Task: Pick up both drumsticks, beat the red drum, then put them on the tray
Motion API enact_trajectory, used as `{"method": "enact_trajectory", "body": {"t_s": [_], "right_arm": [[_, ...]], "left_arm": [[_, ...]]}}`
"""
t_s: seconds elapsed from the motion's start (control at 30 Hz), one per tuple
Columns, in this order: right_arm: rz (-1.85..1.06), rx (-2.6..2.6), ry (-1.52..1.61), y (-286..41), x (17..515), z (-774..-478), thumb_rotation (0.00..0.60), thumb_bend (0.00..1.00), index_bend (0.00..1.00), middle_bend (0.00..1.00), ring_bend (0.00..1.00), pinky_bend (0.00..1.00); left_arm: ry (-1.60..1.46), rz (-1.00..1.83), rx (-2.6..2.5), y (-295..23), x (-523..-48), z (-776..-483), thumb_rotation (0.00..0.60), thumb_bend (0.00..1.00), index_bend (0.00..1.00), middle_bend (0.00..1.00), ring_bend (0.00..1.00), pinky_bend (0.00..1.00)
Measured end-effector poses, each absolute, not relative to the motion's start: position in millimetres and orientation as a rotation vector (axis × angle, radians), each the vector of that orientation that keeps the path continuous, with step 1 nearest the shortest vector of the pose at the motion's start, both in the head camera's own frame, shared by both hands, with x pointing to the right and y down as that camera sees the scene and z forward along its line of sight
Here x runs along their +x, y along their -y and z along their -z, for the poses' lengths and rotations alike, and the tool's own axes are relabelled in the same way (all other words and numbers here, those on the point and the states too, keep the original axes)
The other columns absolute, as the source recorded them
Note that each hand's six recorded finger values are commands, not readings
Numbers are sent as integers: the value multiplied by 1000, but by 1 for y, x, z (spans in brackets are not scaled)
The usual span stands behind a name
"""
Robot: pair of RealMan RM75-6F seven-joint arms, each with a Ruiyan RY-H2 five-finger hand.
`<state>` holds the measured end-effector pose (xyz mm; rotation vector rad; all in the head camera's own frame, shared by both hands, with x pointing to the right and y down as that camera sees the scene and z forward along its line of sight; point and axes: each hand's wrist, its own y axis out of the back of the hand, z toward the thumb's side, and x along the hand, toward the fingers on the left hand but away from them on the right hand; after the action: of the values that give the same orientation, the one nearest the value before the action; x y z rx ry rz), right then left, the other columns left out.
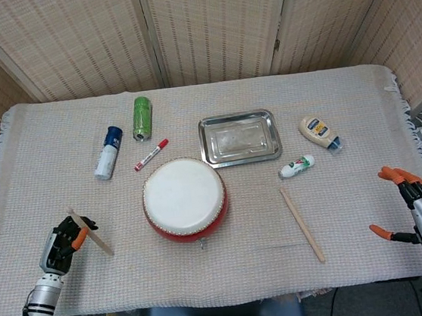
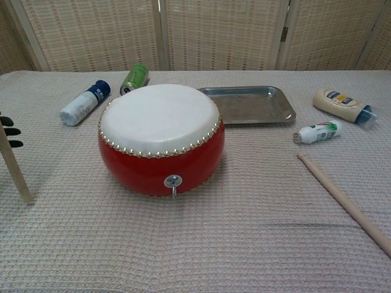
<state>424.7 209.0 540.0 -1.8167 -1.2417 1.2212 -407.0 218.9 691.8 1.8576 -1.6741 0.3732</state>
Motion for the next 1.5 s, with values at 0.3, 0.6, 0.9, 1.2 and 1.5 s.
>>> {"method": "enact_trajectory", "body": {"t_s": [0.3,0.6,0.9,1.2,1.5], "right_arm": [[-1228,-1816,1245,-209,426,-541,542,31,78,173,22,152],[-1219,-1810,1250,-210,427,-538,540,31,79,173,22,153],[-1166,-1741,1248,-199,426,-517,540,31,79,174,22,152],[-1131,-1731,1233,-193,419,-506,541,31,82,174,22,152],[-1129,-1736,1236,-194,417,-507,540,31,83,174,22,152]], "left_arm": [[1574,-89,1568,-212,-426,-706,600,481,317,469,385,380],[1542,-88,1588,-209,-430,-709,600,407,334,540,505,498],[1588,-208,1718,-212,-419,-706,600,258,540,713,665,633],[1631,-353,1890,-219,-401,-699,600,251,676,853,803,770],[1644,-450,1995,-227,-388,-697,600,251,716,888,837,806]]}}
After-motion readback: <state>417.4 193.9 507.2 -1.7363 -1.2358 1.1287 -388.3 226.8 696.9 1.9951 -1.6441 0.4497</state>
